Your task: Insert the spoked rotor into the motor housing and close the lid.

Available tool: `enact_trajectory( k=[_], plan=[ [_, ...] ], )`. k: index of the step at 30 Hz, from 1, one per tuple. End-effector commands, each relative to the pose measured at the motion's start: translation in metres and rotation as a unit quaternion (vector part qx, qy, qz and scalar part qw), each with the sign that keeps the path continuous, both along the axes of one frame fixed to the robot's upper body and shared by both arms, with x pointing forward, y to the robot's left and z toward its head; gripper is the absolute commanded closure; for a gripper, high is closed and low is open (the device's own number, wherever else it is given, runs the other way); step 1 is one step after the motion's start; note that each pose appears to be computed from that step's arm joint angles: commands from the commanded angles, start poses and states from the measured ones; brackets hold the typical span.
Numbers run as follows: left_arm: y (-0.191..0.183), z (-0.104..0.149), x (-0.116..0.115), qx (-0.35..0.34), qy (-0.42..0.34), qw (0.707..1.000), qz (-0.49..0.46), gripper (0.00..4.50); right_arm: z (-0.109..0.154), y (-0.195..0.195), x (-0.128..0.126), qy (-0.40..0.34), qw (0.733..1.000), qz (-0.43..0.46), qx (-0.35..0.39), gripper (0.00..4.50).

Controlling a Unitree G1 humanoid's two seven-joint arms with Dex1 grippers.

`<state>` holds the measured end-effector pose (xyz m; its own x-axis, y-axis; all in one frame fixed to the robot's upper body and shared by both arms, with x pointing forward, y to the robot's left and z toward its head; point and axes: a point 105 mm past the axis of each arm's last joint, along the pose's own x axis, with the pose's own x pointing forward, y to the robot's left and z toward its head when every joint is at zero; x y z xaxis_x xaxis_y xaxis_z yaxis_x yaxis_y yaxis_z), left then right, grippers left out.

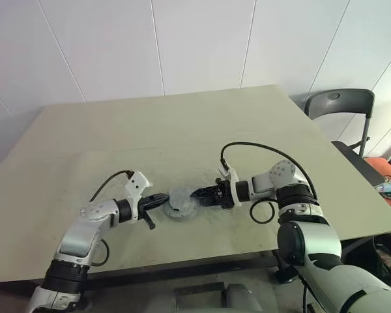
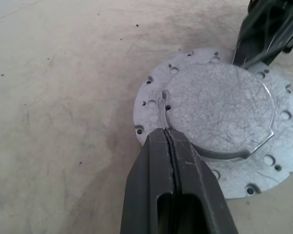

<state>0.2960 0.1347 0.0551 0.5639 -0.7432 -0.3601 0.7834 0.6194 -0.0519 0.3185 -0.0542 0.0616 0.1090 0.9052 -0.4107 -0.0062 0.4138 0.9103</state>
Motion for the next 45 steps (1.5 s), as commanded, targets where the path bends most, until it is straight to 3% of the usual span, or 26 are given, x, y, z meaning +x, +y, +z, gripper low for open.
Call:
enact_trajectory(
  k=[1,5,11,14,17,21,29,32,38,45],
  plan=[
    [-0.013,-0.008,-0.009,-0.017,0.028,0.999,-0.027,4.50,0.014,0.005,0.005,-0.020,1.000,0.002,0.021,3.32],
    [-0.010,0.001,-0.005,-0.063,0.029,0.998,0.010,4.50,0.020,0.005,0.007,-0.030,0.999,-0.002,0.028,3.32],
    [0.017,0.027,0.010,-0.194,0.045,0.965,0.169,4.50,0.031,0.006,0.009,-0.046,0.998,0.001,0.048,3.32],
    [0.026,0.026,0.001,-0.255,0.126,0.938,0.199,4.50,0.040,0.005,0.010,-0.060,0.996,0.003,0.066,3.32],
    [0.033,0.034,-0.013,-0.327,0.137,0.917,0.184,4.50,0.043,0.005,0.009,-0.066,0.995,0.008,0.069,3.32],
    [0.040,0.027,-0.023,-0.383,0.174,0.885,0.201,3.61,0.051,0.006,0.008,-0.077,0.993,0.017,0.085,3.32],
    [0.039,0.033,-0.029,-0.504,0.231,0.809,0.194,0.92,0.074,-0.001,0.013,-0.107,0.988,0.016,0.107,3.32],
    [0.037,0.050,-0.034,-0.574,0.235,0.769,0.151,0.01,0.083,0.001,0.012,-0.118,0.985,0.026,0.120,3.32],
    [0.021,0.053,-0.043,-0.601,0.288,0.737,0.110,0.00,0.095,0.010,0.005,-0.131,0.979,0.055,0.149,3.32],
    [0.012,0.053,-0.040,-0.598,0.305,0.733,0.113,0.00,0.111,0.019,-0.003,-0.151,0.969,0.085,0.174,3.32]
  ],
)
